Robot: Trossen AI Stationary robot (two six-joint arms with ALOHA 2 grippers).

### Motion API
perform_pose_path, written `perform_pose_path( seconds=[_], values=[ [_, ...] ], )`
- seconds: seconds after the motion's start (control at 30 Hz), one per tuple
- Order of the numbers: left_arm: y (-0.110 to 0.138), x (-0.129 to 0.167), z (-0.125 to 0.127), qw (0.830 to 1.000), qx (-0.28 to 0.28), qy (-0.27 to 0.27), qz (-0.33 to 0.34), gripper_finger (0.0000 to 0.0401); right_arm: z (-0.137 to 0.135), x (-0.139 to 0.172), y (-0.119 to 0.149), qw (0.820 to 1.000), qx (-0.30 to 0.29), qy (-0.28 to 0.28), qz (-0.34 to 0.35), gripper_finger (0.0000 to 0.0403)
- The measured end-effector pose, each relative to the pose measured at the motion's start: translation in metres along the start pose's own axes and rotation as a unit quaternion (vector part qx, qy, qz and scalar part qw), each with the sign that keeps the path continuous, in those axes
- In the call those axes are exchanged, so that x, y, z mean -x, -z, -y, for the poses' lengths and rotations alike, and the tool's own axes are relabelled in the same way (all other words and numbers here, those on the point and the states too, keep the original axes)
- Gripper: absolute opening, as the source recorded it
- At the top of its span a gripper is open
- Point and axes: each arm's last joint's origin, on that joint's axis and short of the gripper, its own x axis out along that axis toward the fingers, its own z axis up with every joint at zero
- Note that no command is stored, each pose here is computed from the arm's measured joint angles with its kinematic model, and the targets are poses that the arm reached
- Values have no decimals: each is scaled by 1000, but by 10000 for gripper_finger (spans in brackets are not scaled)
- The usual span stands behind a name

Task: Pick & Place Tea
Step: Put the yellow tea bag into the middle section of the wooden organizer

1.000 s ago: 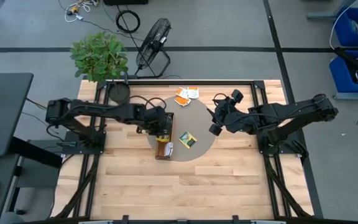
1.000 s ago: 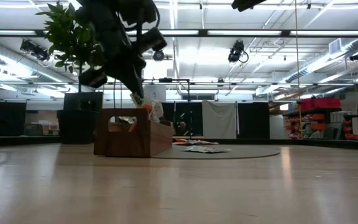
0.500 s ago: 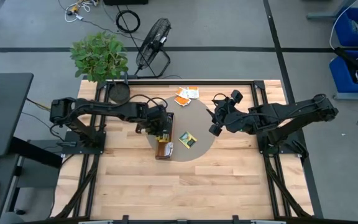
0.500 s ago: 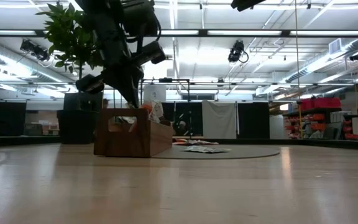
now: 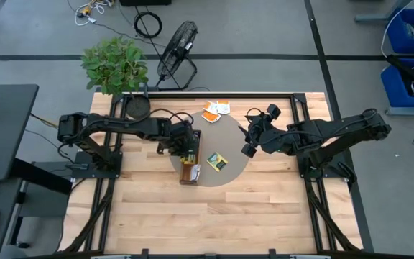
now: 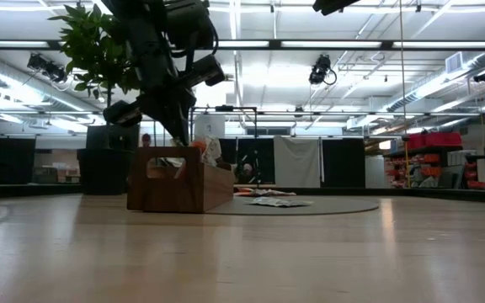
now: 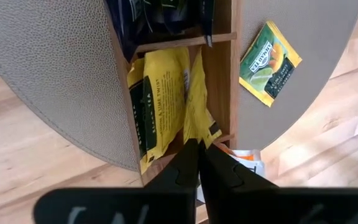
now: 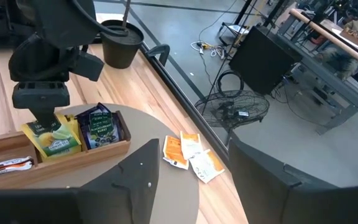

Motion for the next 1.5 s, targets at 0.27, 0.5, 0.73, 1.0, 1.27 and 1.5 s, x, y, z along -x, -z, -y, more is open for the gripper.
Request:
perform_pose_path(
  seconds=[0.27,0.5,0.73,1.0,1.27,1.5],
  values=[
    [-1,0,3,1000,-1,12,12,66,0,0,0,1000,0,0,0,201],
    [-3,1,7,999,-10,36,20,99,0,0,0,1000,0,0,0,201],
    [0,13,16,994,-51,79,51,110,-1,0,0,1000,1,-10,-3,201],
    [19,62,26,969,-132,156,142,110,-4,-14,5,992,-24,-119,-44,201],
    [41,105,31,934,-180,233,202,110,-35,-54,23,979,28,-196,-50,201],
    [63,120,34,909,-239,273,207,110,-63,-96,53,955,55,-273,-102,211]
  ],
)
